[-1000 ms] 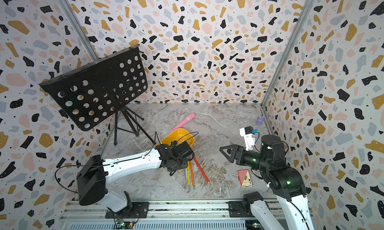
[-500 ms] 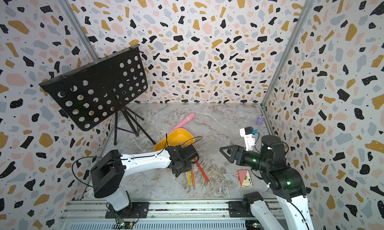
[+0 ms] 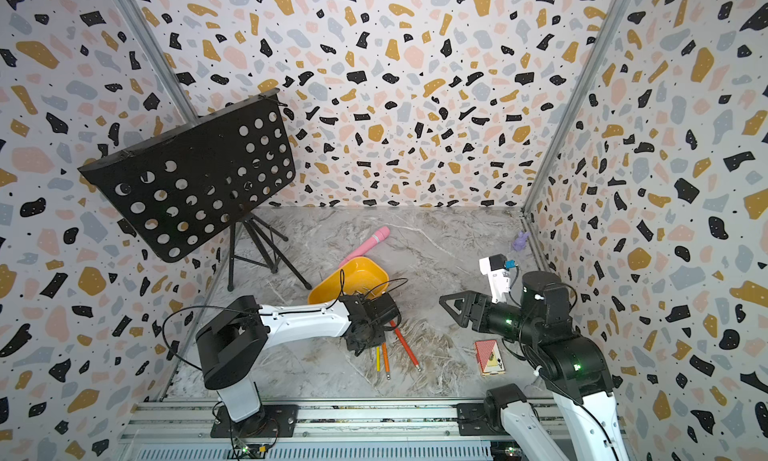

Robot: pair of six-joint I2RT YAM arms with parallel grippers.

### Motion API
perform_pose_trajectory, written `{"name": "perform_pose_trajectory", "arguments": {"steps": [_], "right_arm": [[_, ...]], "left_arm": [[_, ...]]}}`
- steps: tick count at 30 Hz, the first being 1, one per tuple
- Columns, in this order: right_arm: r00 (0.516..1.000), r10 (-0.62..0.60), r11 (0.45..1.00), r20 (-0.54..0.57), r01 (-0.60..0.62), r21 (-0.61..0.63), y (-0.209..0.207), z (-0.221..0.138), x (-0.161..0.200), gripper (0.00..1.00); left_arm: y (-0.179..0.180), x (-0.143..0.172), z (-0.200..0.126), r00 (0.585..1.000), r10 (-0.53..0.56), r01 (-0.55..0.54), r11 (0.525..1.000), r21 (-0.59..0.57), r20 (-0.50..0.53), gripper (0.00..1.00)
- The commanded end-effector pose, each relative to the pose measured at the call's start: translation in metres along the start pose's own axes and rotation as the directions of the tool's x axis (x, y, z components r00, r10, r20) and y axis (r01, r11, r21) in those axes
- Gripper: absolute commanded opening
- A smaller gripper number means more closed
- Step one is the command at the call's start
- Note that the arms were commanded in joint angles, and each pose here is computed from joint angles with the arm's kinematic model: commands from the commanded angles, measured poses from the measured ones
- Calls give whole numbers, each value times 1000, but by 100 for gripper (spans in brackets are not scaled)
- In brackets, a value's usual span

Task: Put the hex key on the desktop into the storage box
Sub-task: Pick up the Allen key from the center of the board.

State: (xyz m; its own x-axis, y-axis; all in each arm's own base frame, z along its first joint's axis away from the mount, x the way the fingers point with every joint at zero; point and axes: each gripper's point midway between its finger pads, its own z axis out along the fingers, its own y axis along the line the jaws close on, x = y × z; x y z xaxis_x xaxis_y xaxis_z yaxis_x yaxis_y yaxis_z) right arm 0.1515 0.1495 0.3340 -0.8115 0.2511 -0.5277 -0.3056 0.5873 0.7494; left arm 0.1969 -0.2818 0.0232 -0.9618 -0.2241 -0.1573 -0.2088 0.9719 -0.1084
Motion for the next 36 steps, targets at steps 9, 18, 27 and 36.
{"name": "perform_pose_trajectory", "arguments": {"steps": [9,18,27,36], "right_arm": [[1000,-25,999,10,25,-25,11,-8,0,68],[1000,-25,999,13,25,-26,11,-7,-2,68],[1000,-24,999,14,24,-25,11,-6,-2,67],[1000,-24,999,14,25,-25,10,-5,-3,68]], "left_arm": [[12,-9,16,1000,7,-7,998,-58,3,28],[10,-4,23,996,50,-54,997,-62,-71,19],[9,2,28,987,97,-107,991,-80,-129,9],[12,-1,21,990,89,-97,992,-75,-110,0]]}}
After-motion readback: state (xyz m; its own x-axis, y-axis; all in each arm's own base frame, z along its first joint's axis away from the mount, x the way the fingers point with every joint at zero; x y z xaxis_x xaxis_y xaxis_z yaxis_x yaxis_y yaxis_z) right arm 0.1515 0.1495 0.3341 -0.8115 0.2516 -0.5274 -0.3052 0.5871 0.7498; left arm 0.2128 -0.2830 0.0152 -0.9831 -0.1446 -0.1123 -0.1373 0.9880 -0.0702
